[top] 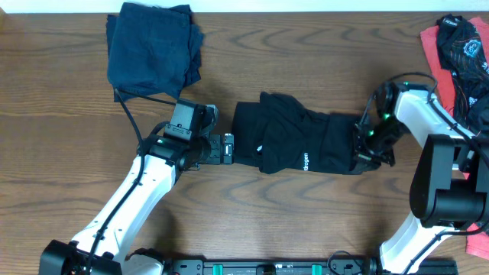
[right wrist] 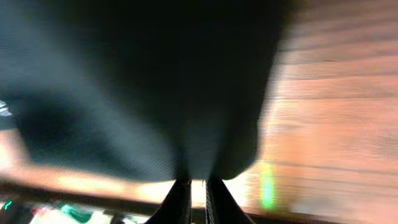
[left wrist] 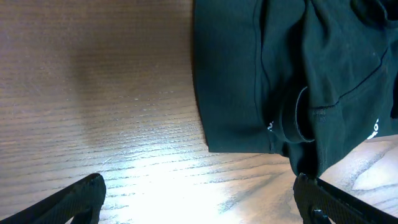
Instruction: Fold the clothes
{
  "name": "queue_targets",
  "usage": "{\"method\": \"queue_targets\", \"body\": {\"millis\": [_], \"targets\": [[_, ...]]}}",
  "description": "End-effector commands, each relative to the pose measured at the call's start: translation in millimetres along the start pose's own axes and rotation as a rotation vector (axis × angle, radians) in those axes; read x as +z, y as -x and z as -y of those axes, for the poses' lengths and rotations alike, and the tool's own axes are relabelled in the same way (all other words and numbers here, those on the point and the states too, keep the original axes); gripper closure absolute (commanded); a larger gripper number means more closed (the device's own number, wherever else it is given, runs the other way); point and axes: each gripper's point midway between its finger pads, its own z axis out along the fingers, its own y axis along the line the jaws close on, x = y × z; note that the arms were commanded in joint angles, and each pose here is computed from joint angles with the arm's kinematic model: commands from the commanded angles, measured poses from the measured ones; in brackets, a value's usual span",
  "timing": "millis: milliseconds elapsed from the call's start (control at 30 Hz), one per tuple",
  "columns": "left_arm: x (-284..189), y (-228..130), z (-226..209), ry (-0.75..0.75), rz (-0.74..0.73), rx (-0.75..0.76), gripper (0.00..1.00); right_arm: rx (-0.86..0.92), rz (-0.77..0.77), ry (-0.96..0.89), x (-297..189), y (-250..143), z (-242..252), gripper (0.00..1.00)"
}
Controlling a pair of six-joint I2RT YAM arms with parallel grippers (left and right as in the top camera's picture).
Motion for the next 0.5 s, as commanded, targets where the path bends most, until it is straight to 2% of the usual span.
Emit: {"method": "queue_targets", "body": {"millis": [0, 200, 267, 467], "targets": [[0, 1, 1, -0.008, -0.002, 0.005, 0.02, 0.115, 0.031, -0.105, 3, 5, 25, 0.89], [0, -1, 0, -0.005, -0.009, 0.003, 0.02, 0.206, 0.072, -0.166, 0, 11, 39, 0.93], [0, -2, 0, -0.005, -0.011, 0.003, 0.02, 0.218, 0.083, -0.164, -5, 12, 38, 0.99], [1, -3, -1, -0.003, -0.013, 0.002, 0.02, 0.164, 0.207, -0.09, -47, 11, 17, 0.96]]}}
